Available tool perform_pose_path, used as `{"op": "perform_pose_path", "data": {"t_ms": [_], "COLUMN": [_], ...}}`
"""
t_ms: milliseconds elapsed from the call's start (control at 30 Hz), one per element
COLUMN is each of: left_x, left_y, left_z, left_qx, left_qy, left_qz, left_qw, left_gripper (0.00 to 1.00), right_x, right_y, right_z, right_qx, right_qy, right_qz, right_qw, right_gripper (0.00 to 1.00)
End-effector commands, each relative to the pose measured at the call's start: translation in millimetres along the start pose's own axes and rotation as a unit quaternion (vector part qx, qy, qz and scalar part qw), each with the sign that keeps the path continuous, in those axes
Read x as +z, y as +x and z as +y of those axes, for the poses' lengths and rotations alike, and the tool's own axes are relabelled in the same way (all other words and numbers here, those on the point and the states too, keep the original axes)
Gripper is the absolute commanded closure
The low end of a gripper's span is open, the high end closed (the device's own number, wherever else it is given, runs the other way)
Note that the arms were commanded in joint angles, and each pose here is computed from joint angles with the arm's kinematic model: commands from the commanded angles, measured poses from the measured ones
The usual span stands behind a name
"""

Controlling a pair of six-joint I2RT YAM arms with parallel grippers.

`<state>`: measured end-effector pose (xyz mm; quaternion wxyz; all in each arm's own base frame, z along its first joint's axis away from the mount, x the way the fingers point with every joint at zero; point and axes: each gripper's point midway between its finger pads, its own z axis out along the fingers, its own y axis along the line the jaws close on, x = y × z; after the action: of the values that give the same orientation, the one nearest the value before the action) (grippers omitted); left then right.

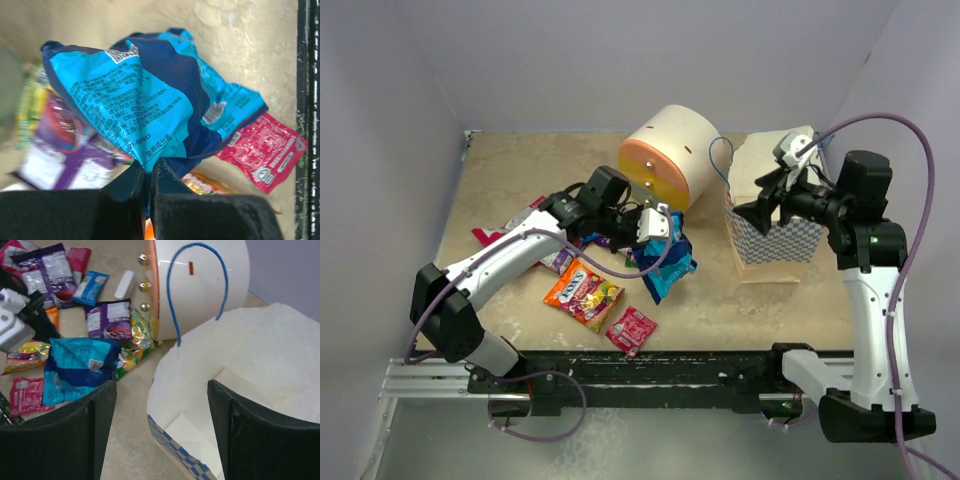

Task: Place the snacks into the paper bag
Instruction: Pick up the snack from the center of the board.

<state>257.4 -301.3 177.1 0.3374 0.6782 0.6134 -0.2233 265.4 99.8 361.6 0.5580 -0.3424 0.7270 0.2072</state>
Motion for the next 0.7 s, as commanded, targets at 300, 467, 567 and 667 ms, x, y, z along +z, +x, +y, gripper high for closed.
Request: {"op": "perform_pose_path", "data": {"t_ms": [300, 467, 567, 667], "left_x": [-117, -131, -136, -139], "left_y": [-117, -127, -132, -134], "left_z": [0, -3, -6, -4], "left_qx": [0.2, 0.225, 0.229, 0.229], "left_qy": [-0.021, -0.021, -0.022, -0.032], "left_qz": [-0.098, -0.107, -0.114, -0.116], "left_qw": [0.975, 0.968, 0.966, 0.966], "left_gripper": [1.0, 1.0, 1.0, 1.0], "right_x": [62, 90, 99, 101], "right_y": [-33, -21, -17, -12], "right_z": [86, 97, 107, 123], "right_qx": [-0.093, -0.096, -0.095, -0.079], "right_qy": [-0.216, -0.247, -0.272, -0.312], "right_qz": [-0.048, -0.029, -0.026, -0.025], "right_qw": [0.971, 0.964, 0.957, 0.946], "right_gripper": [0.2, 0.2, 0.2, 0.2]}}
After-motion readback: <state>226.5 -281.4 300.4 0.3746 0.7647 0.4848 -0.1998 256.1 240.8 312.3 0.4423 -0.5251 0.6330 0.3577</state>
